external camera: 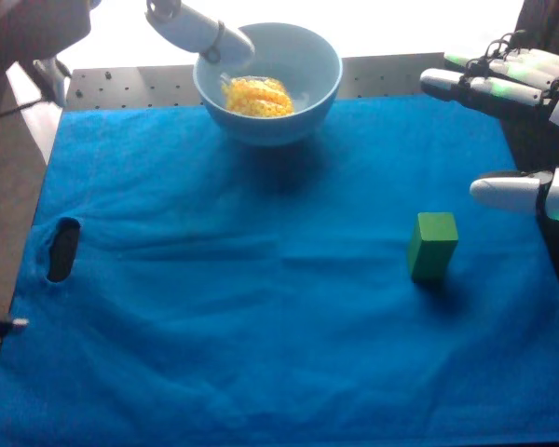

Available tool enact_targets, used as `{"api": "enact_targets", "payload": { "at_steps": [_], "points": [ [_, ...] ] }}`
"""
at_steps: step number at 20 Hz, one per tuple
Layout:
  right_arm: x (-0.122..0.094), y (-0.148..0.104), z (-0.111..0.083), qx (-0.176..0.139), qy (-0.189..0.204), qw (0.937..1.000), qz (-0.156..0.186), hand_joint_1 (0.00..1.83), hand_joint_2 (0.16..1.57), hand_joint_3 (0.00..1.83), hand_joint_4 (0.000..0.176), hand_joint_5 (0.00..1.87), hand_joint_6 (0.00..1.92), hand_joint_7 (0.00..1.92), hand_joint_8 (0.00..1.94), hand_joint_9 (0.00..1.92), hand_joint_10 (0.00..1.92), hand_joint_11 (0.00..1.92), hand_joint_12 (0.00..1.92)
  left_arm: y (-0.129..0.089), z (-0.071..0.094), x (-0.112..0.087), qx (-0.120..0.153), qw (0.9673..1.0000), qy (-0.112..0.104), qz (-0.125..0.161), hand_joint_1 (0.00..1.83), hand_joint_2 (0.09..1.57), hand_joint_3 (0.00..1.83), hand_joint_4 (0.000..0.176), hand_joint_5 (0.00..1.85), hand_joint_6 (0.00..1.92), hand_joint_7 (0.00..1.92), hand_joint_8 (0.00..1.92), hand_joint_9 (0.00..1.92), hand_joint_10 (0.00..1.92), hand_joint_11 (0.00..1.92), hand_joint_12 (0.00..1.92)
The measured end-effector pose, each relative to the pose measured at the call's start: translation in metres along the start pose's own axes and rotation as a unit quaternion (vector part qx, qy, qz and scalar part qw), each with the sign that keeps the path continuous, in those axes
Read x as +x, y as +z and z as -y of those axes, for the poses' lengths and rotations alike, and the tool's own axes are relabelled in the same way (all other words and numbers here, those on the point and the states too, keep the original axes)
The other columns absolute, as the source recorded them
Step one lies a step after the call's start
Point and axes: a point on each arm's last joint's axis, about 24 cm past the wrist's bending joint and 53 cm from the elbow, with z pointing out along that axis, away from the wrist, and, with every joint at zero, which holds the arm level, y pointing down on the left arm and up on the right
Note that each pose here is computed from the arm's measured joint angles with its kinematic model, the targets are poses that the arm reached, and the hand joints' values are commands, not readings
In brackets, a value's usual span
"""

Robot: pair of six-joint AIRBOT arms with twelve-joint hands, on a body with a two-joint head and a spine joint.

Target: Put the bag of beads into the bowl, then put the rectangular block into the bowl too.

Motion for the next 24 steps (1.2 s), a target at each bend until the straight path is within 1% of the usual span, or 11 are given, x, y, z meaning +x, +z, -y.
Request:
{"api": "enact_targets", "payload": {
  "at_steps": [1,6,7,8,9,13,17,20,22,23,24],
  "points": [
    [0.000,0.000,0.000,0.000,0.000,1.0000,0.000,0.47,1.19,0.00,0.147,0.05,0.00,0.01,0.00,0.00,0.00,0.00,0.00,-0.008,0.000,0.000,0.004,1.0000,0.002,-0.001,0.79,0.95,0.00,0.136,0.32,0.00,0.44,0.01,0.48,0.01,0.00,0.99],
    [0.020,0.002,-0.019,-0.021,0.019,0.9995,-0.016,0.59,1.17,0.00,0.089,0.02,0.00,0.01,0.00,0.00,0.00,0.06,0.03,-0.095,0.012,-0.001,0.062,0.9969,0.039,0.029,0.77,0.95,0.00,0.165,0.26,0.00,0.35,0.00,0.39,0.00,0.00,1.07],
    [0.026,0.002,-0.027,-0.032,0.024,0.9990,-0.019,0.65,1.11,0.00,0.049,0.04,0.00,0.05,0.00,0.04,0.01,0.09,0.06,-0.113,0.002,0.004,0.060,0.9975,0.030,0.024,0.81,0.94,0.00,0.111,0.23,0.00,0.31,0.00,0.34,0.00,0.00,1.09],
    [0.030,0.003,-0.034,-0.041,0.028,0.9985,-0.022,0.65,1.11,0.00,0.049,0.04,0.00,0.05,0.00,0.04,0.01,0.09,0.06,-0.125,-0.004,0.006,0.060,0.9978,0.017,0.022,0.81,0.94,0.00,0.111,0.23,0.00,0.31,0.00,0.34,0.00,0.00,1.09],
    [0.034,0.002,-0.042,-0.052,0.034,0.9978,-0.023,0.62,1.04,0.01,0.060,0.05,0.00,0.08,0.00,0.09,0.00,0.01,0.41,-0.144,-0.015,0.010,0.059,0.9980,-0.014,0.020,0.83,0.96,0.00,0.110,0.19,0.00,0.24,0.00,0.29,0.00,0.00,0.87],
    [0.034,0.000,-0.053,-0.069,0.033,0.9968,-0.025,0.66,0.99,0.00,0.030,0.02,0.00,0.02,0.00,0.05,0.00,0.00,0.41,-0.178,-0.012,0.016,0.074,0.9958,-0.046,0.029,0.84,0.95,0.00,0.079,0.18,0.00,0.19,0.00,0.26,0.00,0.00,0.78],
    [0.042,0.003,-0.051,-0.068,0.035,0.9966,-0.031,0.58,0.96,0.00,0.094,0.06,0.00,0.04,0.00,0.07,0.00,0.07,0.31,-0.196,0.006,0.040,0.100,0.9925,-0.067,0.019,0.81,0.93,0.00,0.074,0.16,0.00,0.22,0.01,0.24,0.01,0.00,0.86],
    [0.049,0.006,-0.042,-0.058,0.027,0.9971,-0.043,0.56,0.98,0.00,0.100,0.09,0.00,0.10,0.00,0.11,0.00,0.15,0.23,-0.197,0.002,0.033,0.095,0.9918,-0.078,0.034,0.83,0.92,0.00,0.064,0.17,0.00,0.26,0.00,0.27,0.01,0.00,1.00],
    [0.058,0.008,-0.037,-0.051,0.023,0.9970,-0.055,0.50,1.06,0.01,0.082,0.10,0.00,0.16,0.00,0.18,0.01,0.21,0.25,-0.197,0.003,0.034,0.096,0.9918,-0.078,0.033,0.85,0.92,0.00,0.052,0.18,0.00,0.26,0.00,0.28,0.01,0.00,1.00],
    [0.063,0.008,-0.034,-0.047,0.022,0.9968,-0.062,0.61,1.02,0.00,0.110,0.22,0.01,0.26,0.01,0.25,0.01,0.10,0.40,-0.197,0.004,0.035,0.098,0.9917,-0.078,0.031,0.85,0.92,0.00,0.043,0.18,0.01,0.26,0.01,0.29,0.02,0.00,1.00],
    [0.066,0.009,-0.032,-0.043,0.021,0.9966,-0.066,0.67,1.00,0.00,0.112,0.31,0.01,0.34,0.00,0.30,0.00,0.02,0.59,-0.197,0.004,0.035,0.098,0.9916,-0.079,0.030,0.85,0.92,0.00,0.046,0.18,0.00,0.27,0.01,0.28,0.01,0.00,1.00]
  ]
}}
